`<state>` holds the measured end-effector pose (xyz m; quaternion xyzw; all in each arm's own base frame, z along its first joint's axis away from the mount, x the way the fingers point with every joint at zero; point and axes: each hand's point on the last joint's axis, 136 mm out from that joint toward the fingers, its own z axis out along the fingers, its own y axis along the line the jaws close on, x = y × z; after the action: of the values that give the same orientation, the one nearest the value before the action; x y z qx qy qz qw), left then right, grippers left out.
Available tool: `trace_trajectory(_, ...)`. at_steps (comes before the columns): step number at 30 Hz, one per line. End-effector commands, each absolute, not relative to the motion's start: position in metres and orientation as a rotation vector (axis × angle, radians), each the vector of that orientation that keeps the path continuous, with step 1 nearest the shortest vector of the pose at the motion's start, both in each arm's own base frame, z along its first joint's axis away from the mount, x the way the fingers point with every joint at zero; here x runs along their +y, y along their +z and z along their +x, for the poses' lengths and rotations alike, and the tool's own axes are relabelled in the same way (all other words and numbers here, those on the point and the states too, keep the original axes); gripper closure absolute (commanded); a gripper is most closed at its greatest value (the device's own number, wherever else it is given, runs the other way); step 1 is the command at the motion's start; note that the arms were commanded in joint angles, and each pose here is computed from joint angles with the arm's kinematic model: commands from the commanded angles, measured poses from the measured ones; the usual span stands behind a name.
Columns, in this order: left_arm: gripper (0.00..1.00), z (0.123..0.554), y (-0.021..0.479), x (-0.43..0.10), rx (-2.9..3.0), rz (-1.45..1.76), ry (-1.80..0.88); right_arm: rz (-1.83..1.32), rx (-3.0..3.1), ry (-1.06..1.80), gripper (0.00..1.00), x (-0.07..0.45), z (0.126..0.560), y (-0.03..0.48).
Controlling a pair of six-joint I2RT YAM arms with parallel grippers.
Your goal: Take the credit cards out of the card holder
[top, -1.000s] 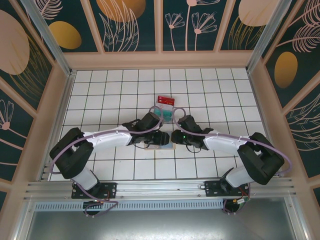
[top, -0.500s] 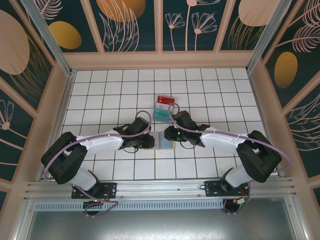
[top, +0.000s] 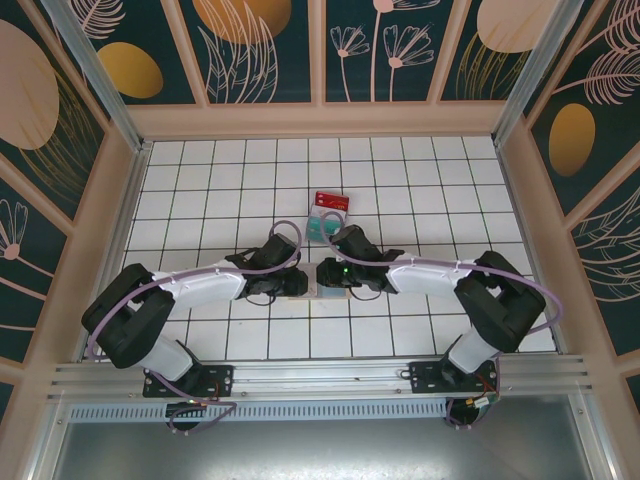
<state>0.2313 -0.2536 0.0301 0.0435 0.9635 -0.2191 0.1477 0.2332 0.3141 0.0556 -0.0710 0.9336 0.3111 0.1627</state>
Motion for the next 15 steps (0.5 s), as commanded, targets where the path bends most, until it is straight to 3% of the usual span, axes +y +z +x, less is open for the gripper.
trace_trajectory(1,0.66,0.233,0.027,-0.249,2.771,0.106,-0.614,-0.208,2.645,0.938,0.77,0.328,0.236,0.064)
trace_trajectory(15,0.66,0.227,0.016,-0.252,2.798,0.105,-0.662,-0.202,2.718,0.925,0.78,0.331,0.232,0.046)
